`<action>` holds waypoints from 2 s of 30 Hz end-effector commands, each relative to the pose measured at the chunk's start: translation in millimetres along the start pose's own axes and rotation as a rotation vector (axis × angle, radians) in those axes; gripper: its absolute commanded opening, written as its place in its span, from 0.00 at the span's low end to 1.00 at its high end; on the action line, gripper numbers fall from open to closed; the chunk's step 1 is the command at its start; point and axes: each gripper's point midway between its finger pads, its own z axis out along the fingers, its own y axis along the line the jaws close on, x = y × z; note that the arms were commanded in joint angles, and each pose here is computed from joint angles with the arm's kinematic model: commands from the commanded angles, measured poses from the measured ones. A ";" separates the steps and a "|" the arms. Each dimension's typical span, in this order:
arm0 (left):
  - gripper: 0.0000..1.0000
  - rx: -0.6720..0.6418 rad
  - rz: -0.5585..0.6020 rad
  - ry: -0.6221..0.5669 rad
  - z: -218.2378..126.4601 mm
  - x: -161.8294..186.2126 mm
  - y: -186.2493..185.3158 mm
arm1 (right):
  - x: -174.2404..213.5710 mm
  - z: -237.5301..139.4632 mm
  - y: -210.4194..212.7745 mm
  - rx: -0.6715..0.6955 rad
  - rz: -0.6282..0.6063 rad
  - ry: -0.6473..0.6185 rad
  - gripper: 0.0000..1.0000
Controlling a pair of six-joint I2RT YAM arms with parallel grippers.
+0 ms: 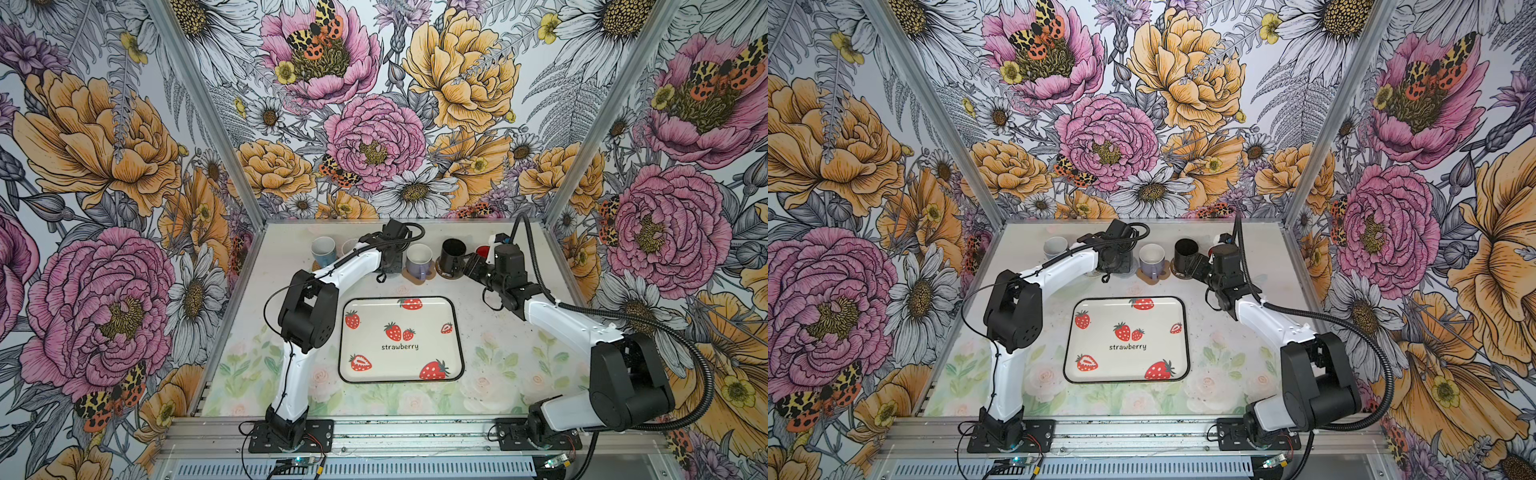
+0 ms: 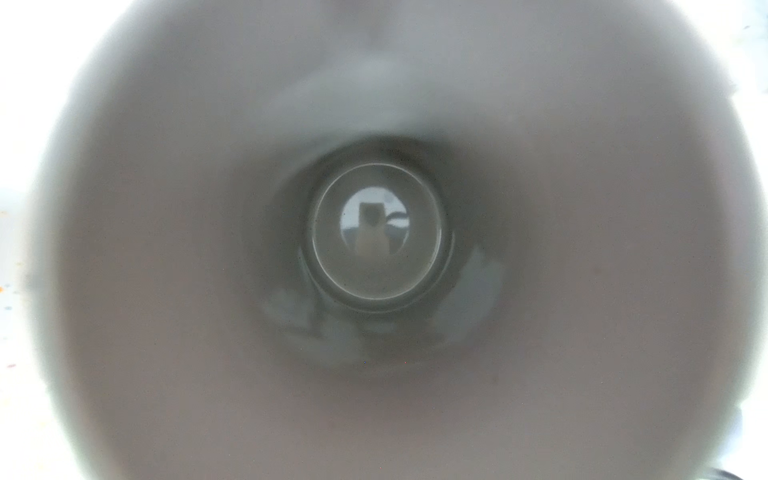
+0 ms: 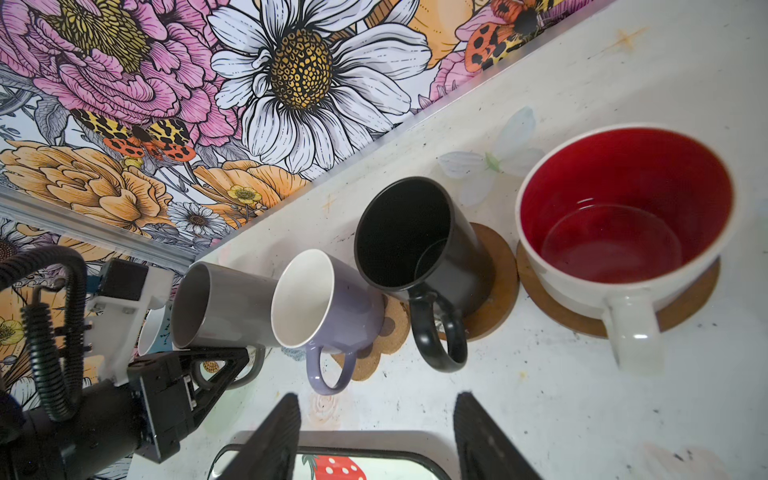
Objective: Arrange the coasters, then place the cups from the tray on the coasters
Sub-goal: 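Lower the grey mug onto the blue coaster beside the lavender mug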
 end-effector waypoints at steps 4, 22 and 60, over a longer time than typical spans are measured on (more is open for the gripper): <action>0.00 0.031 -0.019 -0.110 -11.1 -34.8 -4.7 | -6.7 -0.4 5.4 -0.028 0.012 -0.017 0.61; 0.00 0.020 -0.011 -0.097 -1.9 -31.4 -5.5 | -6.0 0.9 4.3 -0.025 0.011 -0.014 0.61; 0.00 0.008 -0.004 -0.064 10.7 -23.4 -2.8 | -5.7 2.5 3.3 -0.026 0.014 -0.006 0.61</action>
